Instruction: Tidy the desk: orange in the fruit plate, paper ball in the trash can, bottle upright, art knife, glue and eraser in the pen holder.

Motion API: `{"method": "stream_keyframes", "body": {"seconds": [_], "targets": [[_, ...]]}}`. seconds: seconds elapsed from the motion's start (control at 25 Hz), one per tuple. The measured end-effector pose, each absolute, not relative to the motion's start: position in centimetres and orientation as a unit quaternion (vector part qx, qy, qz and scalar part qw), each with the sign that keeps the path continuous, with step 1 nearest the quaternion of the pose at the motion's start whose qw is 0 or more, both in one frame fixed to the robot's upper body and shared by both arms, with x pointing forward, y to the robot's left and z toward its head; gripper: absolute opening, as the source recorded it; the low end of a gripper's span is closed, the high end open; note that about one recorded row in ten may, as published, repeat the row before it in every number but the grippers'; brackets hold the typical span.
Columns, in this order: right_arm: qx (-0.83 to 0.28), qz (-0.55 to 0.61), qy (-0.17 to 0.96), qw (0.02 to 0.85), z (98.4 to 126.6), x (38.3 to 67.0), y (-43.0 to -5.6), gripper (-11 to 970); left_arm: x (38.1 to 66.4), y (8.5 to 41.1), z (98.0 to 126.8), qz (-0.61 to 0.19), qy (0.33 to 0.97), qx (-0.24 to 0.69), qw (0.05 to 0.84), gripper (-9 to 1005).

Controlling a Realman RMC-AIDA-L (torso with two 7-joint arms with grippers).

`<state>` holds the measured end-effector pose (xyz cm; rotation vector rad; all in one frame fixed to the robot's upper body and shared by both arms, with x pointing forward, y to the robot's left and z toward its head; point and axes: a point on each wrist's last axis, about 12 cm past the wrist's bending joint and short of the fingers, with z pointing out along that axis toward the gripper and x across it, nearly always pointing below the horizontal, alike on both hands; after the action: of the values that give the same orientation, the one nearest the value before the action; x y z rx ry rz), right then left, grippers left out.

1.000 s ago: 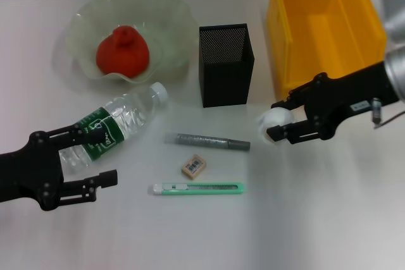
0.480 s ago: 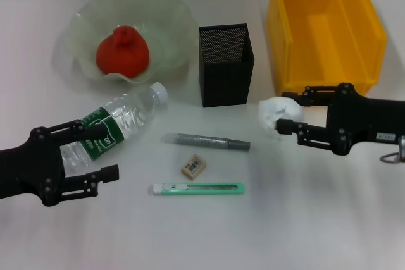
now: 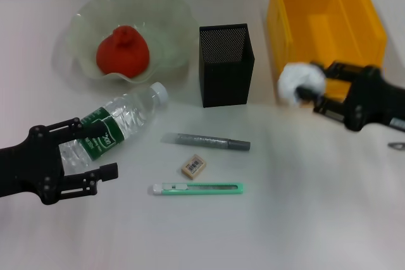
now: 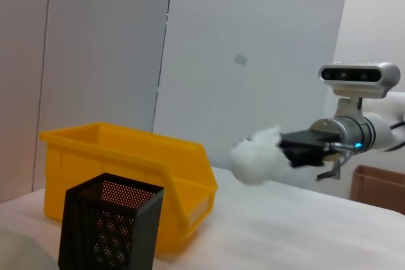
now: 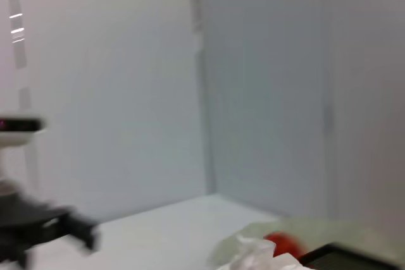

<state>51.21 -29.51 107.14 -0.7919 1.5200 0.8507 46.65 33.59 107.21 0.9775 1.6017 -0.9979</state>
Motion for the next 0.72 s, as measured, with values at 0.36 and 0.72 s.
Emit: {"method": "stream_keyframes", "body": {"seconds": [0.36, 0.72], "targets": [[-0.218, 0.286, 0.667, 0.652, 106.7, 52.3, -32.1, 578, 46.7, 33.7, 107.2, -0.408, 0.659, 0.402, 0.488, 784], [-0.173, 0.251, 0.676, 0.671, 106.9, 54.3, -32.2, 599, 46.6, 33.7, 107.2, -0.407, 0.658, 0.397, 0.493, 784]]}}
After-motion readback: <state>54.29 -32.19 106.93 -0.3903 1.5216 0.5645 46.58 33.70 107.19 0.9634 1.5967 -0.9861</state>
